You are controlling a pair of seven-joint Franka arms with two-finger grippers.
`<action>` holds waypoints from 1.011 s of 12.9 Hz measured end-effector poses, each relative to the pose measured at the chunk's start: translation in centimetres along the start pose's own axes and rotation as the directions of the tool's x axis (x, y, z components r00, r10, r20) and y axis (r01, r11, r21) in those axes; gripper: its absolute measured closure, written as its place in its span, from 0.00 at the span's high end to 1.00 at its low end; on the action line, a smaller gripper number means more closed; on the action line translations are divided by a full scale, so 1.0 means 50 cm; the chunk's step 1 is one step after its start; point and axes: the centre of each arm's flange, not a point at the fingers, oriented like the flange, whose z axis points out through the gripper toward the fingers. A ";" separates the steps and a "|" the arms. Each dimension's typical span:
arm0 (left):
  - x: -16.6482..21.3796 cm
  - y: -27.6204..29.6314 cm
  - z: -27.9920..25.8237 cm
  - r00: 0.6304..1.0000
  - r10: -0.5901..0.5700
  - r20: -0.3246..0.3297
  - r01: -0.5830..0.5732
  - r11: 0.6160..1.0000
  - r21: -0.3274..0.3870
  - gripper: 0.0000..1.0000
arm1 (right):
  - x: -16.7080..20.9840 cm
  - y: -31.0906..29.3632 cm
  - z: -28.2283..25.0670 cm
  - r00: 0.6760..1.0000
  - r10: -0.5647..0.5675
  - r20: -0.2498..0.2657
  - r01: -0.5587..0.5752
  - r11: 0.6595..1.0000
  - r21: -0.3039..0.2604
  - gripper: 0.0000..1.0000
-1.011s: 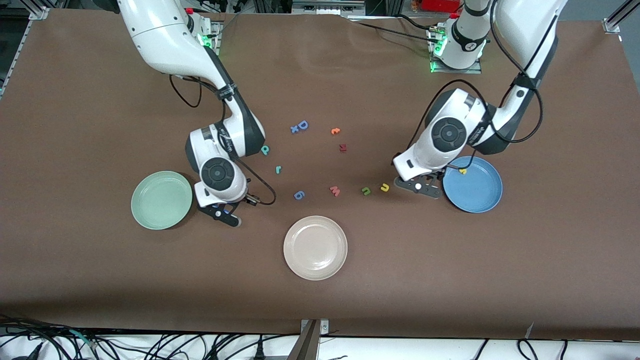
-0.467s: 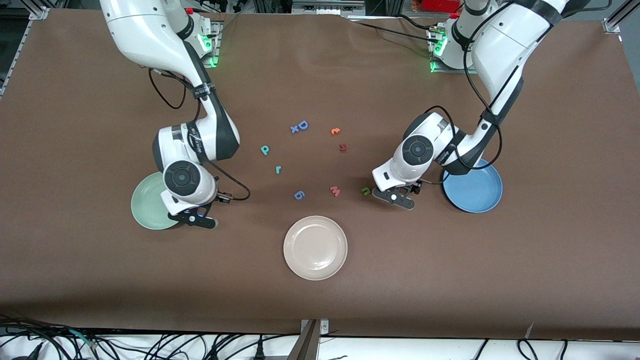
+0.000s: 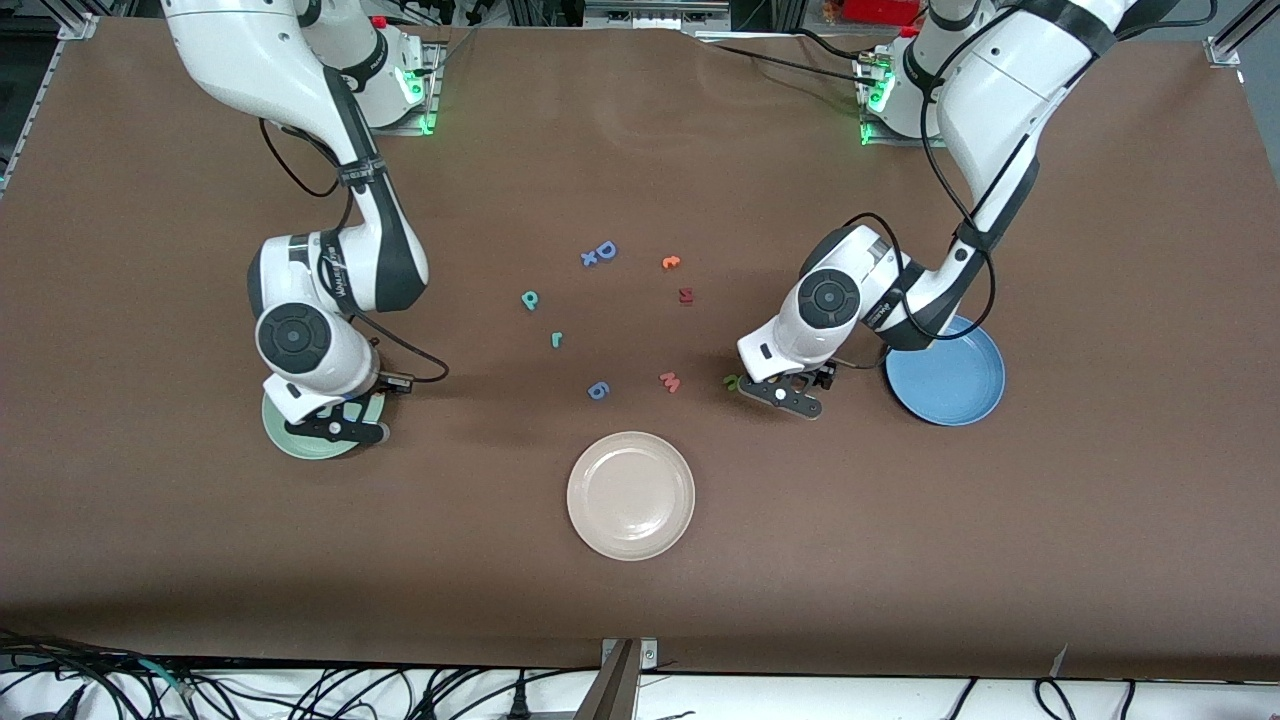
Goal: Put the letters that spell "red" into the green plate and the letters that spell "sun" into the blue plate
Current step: 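Carry the e to the green plate while the left gripper grasps the yellow u, then drop the u onto the blue plate while the right gripper releases the e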
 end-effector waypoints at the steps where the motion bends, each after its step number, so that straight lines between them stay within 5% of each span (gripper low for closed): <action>1: 0.000 0.000 0.005 1.000 -0.001 -0.001 0.001 1.000 -0.003 1.00 | -0.005 0.023 0.008 1.000 -0.016 -0.013 0.016 1.000 0.003 0.28; 5: -0.001 0.004 0.015 1.000 0.001 0.003 -0.001 1.000 -0.007 0.89 | -0.023 0.099 0.053 0.996 -0.068 -0.064 0.069 0.998 0.009 0.28; 8: -0.005 0.025 0.028 0.999 0.043 0.001 -0.043 0.999 0.015 0.69 | -0.020 0.160 0.074 0.995 -0.082 -0.060 0.086 0.994 0.071 0.28; 11: 0.001 0.026 0.018 0.997 0.072 -0.020 -0.071 0.997 0.044 0.33 | -0.012 0.220 0.085 0.994 -0.096 -0.061 0.103 0.986 0.130 0.28; 13: 0.002 0.019 0.016 0.998 0.067 -0.020 -0.066 0.997 0.048 0.28 | -0.012 0.232 0.091 0.993 -0.100 -0.067 0.108 0.985 0.131 0.28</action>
